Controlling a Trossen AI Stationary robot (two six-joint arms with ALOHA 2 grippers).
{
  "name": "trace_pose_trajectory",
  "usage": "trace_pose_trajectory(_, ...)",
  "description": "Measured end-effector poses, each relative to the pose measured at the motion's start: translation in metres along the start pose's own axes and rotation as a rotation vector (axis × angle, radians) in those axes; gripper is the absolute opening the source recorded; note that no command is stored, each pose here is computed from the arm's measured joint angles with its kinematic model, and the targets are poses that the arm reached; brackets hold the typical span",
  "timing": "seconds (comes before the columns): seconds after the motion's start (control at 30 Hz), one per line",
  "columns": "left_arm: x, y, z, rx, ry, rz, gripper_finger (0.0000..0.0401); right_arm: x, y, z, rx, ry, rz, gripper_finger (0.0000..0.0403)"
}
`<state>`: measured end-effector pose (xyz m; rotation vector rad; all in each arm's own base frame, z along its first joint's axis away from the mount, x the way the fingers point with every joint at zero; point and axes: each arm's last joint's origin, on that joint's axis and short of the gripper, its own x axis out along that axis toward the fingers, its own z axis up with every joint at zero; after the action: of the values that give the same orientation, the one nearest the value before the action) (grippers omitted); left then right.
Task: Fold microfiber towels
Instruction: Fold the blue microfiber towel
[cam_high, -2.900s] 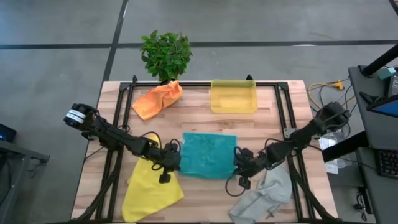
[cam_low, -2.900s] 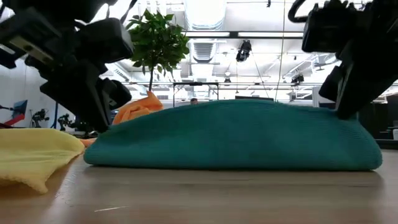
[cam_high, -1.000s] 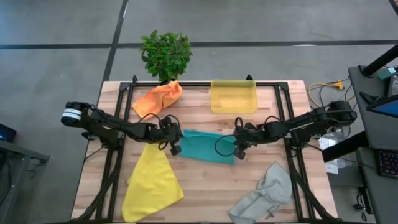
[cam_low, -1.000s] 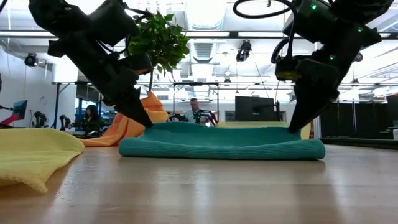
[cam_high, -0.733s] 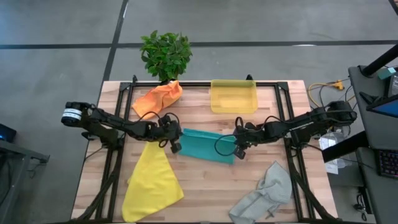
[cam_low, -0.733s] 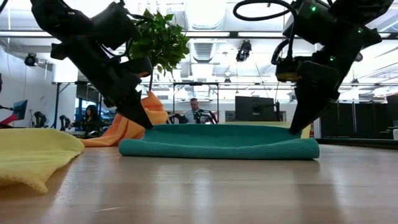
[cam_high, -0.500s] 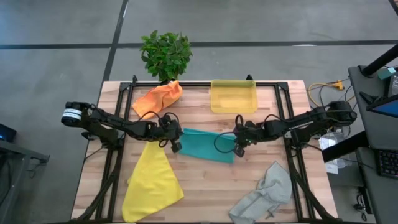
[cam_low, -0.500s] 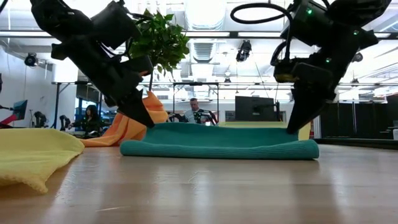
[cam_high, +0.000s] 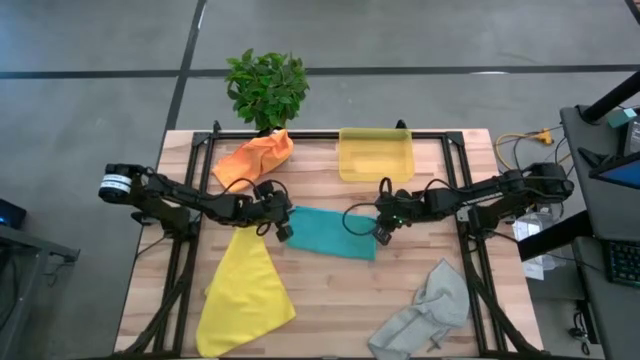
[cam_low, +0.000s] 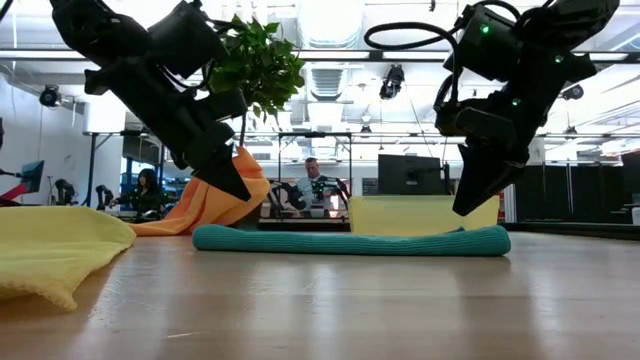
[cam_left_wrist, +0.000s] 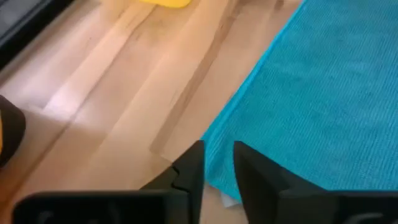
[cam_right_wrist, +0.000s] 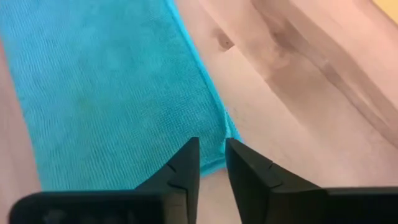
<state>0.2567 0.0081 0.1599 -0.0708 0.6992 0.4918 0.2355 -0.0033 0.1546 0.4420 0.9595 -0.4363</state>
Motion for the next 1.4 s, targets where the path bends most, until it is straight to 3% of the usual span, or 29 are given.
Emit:
trace_pose_trajectory(0.17,0.0,0.0,0.001,-0.012,0.001,-0.014,0.0132,-0.007,0.003,0.004,0.004,-0.036,0.033,0.01)
trace_pose_trajectory(0.27,-0.001,-0.003,0.004,-0.081,0.021,-0.121,0.0143,-0.01,0.007,0.005,-0.003,-0.046,0.084,0.01)
trace_pose_trajectory(0.37,-0.003,-0.008,0.002,-0.147,0.069,-0.228,0.0128,-0.009,0.009,0.003,-0.016,-0.03,0.091,0.0084)
trace_pose_trajectory(0.5,-0.004,-0.014,-0.004,-0.173,0.131,-0.276,0.0065,-0.002,0.01,0.002,-0.018,-0.016,0.092,0.0038)
trace_pose_trajectory(0.57,-0.003,-0.016,-0.007,-0.16,0.144,-0.279,0.0023,0.004,0.011,0.002,-0.025,-0.013,0.09,0.0017)
trace_pose_trajectory(0.63,0.002,-0.017,-0.008,-0.16,0.148,-0.276,0.0008,0.01,0.012,0.002,-0.028,-0.012,0.09,0.0012)
trace_pose_trajectory(0.97,0.035,-0.026,-0.017,-0.149,0.204,-0.225,0.0011,0.04,0.011,-0.006,0.041,0.059,0.024,0.0008)
trace_pose_trajectory(1.4,0.049,-0.004,0.007,-0.015,0.154,-0.158,0.0,0.023,0.044,-0.036,0.101,0.149,0.098,0.0008)
